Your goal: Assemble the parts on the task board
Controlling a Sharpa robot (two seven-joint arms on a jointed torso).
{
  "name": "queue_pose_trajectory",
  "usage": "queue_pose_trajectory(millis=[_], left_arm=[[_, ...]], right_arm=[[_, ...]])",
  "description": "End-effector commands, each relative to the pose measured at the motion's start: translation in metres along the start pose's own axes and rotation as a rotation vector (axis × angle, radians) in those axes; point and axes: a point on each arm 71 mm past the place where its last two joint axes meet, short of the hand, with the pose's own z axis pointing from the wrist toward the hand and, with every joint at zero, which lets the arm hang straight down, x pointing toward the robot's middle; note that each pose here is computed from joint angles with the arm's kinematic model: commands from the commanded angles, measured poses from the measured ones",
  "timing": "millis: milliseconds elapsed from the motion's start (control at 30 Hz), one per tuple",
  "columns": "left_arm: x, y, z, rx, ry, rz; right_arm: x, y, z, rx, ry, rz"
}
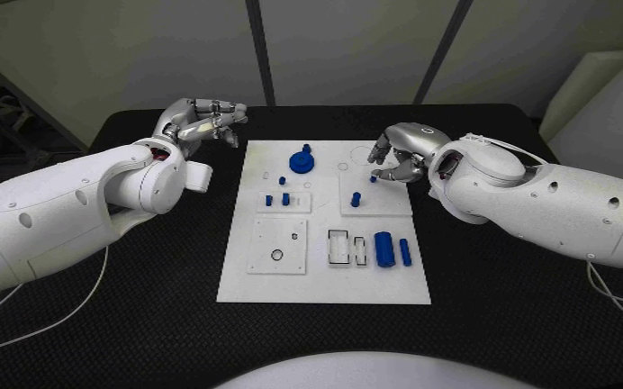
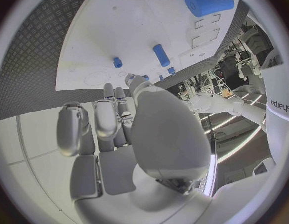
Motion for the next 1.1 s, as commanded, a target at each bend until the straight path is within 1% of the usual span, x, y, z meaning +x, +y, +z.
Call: queue_pose_trajectory(millis=[33, 267, 533, 933, 1100], left_arm=[[-0.0008, -0.0030, 0.0001, 0.031, -0.014, -0.033], [-0.0014, -0.0036, -0.0007, 0.039, -0.017, -0.044], [-0.0010, -0.0035, -0.0009, 0.037, -0.018, -0.046], [-0.0027, -0.0026, -0.0008, 0.028, -0.028, -0.042], [-0.0034, -0.0024, -0.0010, 0.026, -0.031, -0.042]], right_arm=[[0.003, -0.001, 0.002, 0.018, 0.043, 0.004], [0.006, 0.000, 0.005, 0.026, 0.067, -0.006], [0.014, 0.001, 0.006, 0.026, 0.103, -0.010], [0.020, 0.004, 0.008, 0.023, 0.131, -0.012], [0.021, 0.003, 0.008, 0.029, 0.133, -0.021]])
